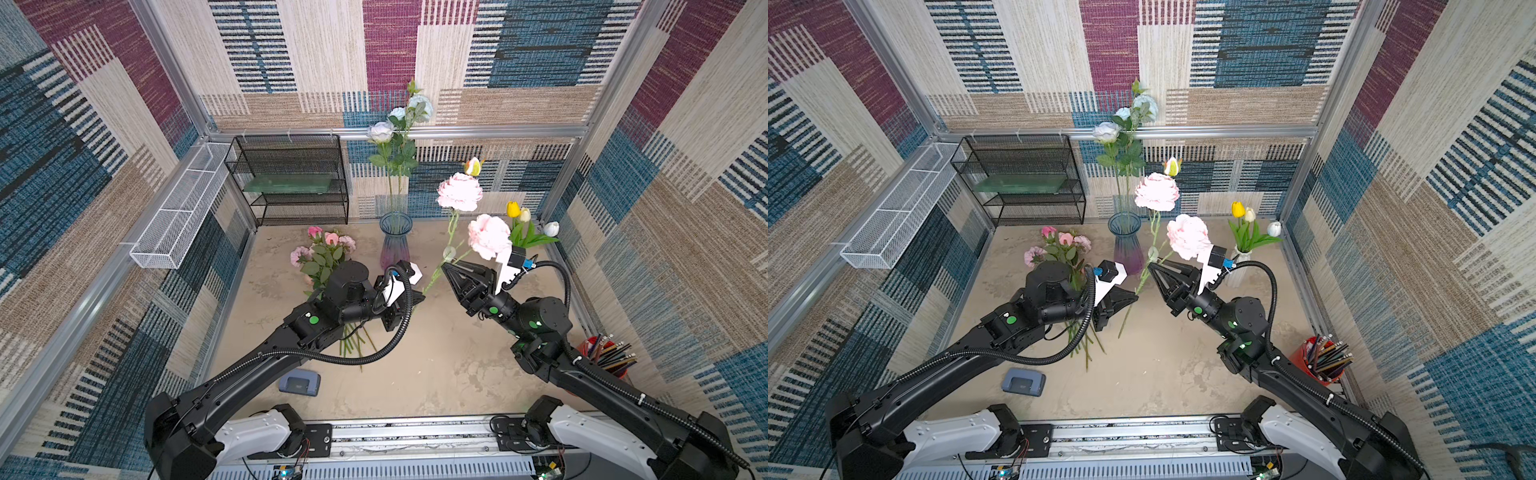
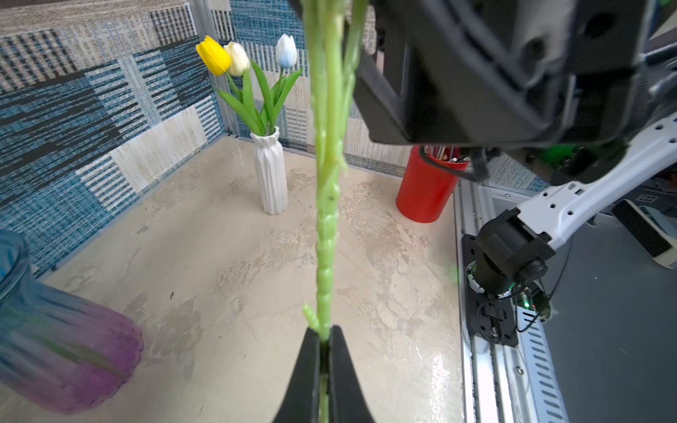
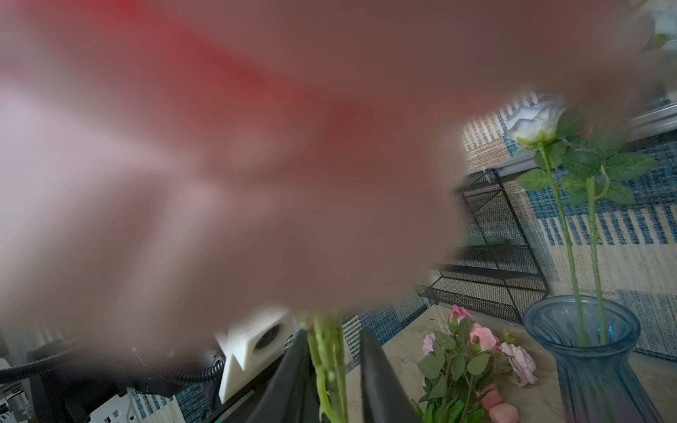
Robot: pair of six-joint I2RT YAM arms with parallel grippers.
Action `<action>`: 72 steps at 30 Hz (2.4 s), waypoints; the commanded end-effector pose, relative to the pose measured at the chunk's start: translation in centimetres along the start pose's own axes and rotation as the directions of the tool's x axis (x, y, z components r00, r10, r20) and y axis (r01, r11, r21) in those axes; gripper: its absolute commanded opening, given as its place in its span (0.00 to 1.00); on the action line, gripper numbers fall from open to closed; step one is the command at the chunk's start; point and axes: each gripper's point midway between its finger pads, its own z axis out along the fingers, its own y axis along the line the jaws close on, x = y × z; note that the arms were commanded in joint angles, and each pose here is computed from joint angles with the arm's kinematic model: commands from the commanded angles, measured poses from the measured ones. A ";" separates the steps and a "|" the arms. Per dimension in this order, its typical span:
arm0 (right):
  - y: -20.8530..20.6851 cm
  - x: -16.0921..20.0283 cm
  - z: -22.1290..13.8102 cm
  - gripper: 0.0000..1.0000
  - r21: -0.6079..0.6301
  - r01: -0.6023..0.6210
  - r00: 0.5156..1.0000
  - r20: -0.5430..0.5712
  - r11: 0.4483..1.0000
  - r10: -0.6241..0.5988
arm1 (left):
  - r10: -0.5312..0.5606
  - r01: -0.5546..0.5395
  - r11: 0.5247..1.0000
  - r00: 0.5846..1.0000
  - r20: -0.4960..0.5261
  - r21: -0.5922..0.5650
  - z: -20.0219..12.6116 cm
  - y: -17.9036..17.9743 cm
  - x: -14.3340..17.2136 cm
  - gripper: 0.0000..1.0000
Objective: Pick out pink flowers from the vase
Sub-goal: Pick up the flower from the vase, then place the flower at the center of the board.
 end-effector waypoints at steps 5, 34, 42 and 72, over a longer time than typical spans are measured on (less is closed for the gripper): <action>0.0 -0.4 -0.2 0.51 0.023 0.059 0.998 -0.010 0.998 -0.059 | -0.104 0.110 0.985 0.993 0.055 -0.135 -1.8 1.6 0.5 0.00; -1.3 0.1 -2.5 0.63 0.145 0.205 0.978 -0.071 0.968 -0.197 | -0.814 0.754 0.338 0.535 0.227 -0.564 -9.8 14.9 20.9 0.00; -1.4 0.4 -2.6 0.63 0.145 0.227 0.973 -0.083 0.963 -0.217 | -0.852 0.751 0.296 0.487 0.192 -0.590 -9.6 17.3 22.9 0.00; -1.8 0.9 -2.7 0.64 0.150 0.237 0.970 -0.091 0.960 -0.225 | -0.902 0.647 0.252 0.427 0.068 -0.720 -9.8 20.2 26.2 0.30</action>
